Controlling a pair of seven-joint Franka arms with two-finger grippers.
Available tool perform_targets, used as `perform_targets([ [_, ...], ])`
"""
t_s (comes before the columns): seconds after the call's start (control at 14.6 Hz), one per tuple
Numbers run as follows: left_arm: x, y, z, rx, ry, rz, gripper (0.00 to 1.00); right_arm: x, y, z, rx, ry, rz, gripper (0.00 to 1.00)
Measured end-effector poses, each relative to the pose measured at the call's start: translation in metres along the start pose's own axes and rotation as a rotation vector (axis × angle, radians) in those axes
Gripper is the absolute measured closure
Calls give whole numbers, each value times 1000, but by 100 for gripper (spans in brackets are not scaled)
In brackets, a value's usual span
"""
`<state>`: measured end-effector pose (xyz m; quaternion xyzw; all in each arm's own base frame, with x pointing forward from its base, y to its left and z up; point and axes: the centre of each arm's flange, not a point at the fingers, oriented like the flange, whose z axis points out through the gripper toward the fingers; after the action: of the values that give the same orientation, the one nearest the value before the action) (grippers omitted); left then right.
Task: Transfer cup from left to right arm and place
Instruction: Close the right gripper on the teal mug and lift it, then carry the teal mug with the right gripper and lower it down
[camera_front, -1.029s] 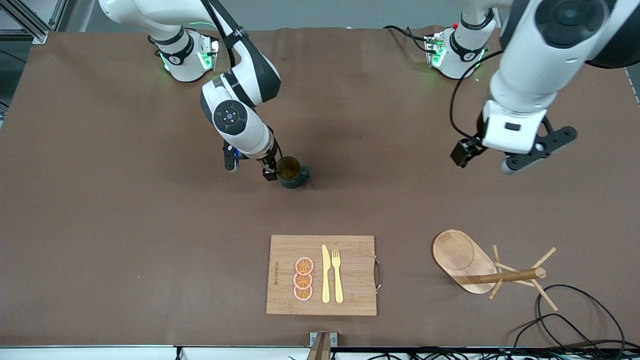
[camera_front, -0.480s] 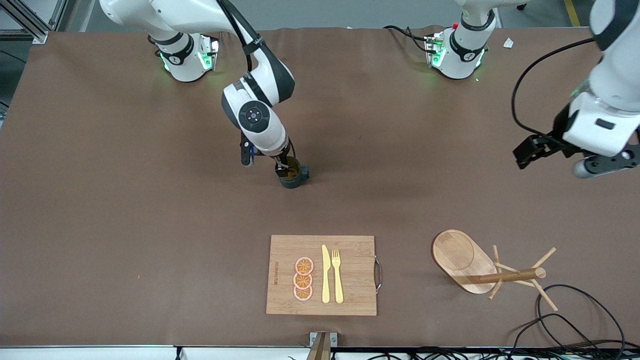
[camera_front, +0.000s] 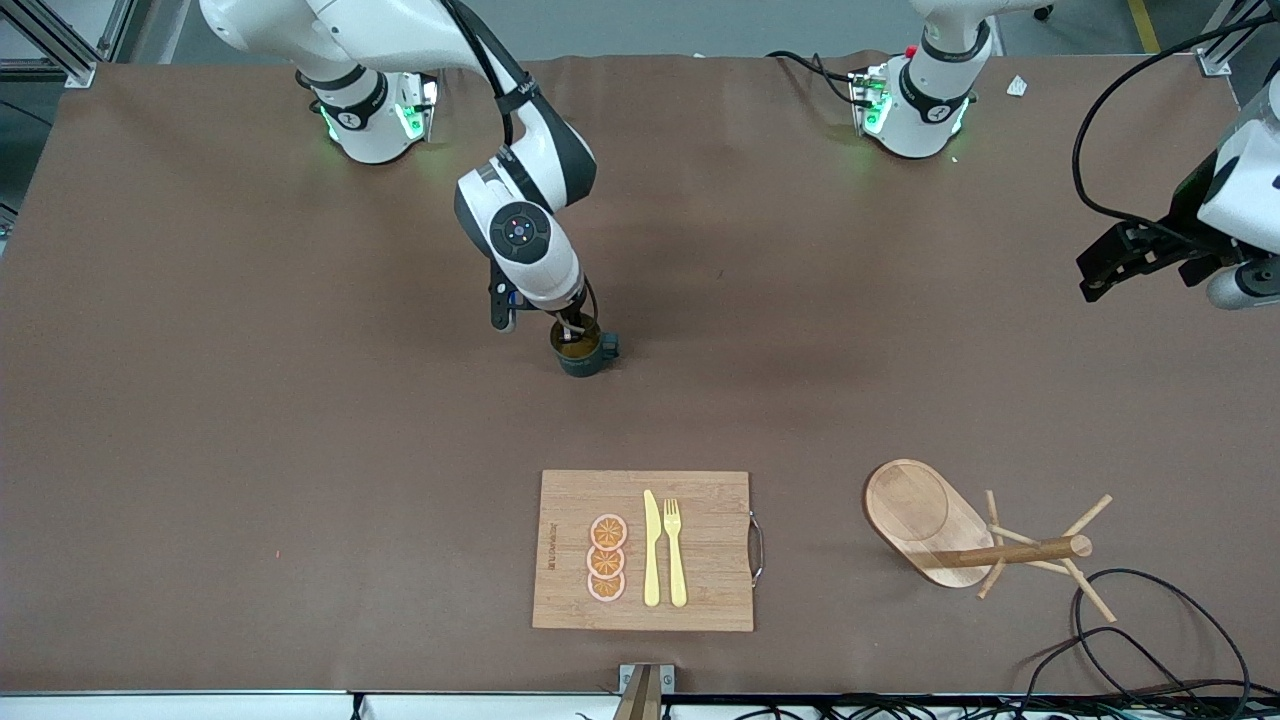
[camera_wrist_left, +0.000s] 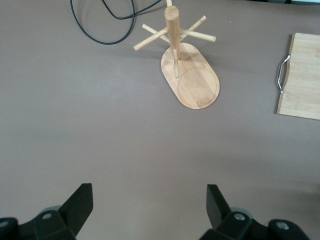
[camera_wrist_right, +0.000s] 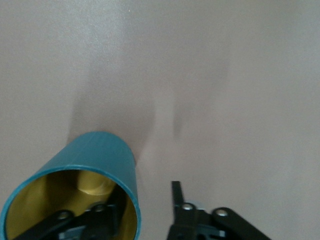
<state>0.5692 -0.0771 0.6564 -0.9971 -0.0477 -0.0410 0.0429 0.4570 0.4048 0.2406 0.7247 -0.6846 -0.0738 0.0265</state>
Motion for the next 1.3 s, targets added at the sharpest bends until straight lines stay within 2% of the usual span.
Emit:
perform_targets([
  [0.07, -1, -1, -1, 0, -3, 28, 0, 0, 0, 0, 1, -1, 0, 74],
  [0.21, -2, -12, 1, -19, -28, 65, 0, -1, -2, -3, 9, -5, -4, 93],
  [0.41, -8, -34, -1, -62, -64, 56, 0, -2, -6, -11, 23, -13, -76, 94],
  [0.55, -16, -39, -4, -58, -67, 49, 0, 6, -10, -14, 2, -4, -193, 94],
  [0.69, -23, -42, -5, -53, -73, 51, 0, 19, -13, -27, -31, 0, -351, 94],
  [0.89, -32, -41, -3, -48, -84, 56, 0, 51, -20, -66, -64, -23, -600, 94],
  [1.3, -36, -48, 7, -48, -85, 85, 0, 151, -24, -114, -38, -80, -1109, 94],
])
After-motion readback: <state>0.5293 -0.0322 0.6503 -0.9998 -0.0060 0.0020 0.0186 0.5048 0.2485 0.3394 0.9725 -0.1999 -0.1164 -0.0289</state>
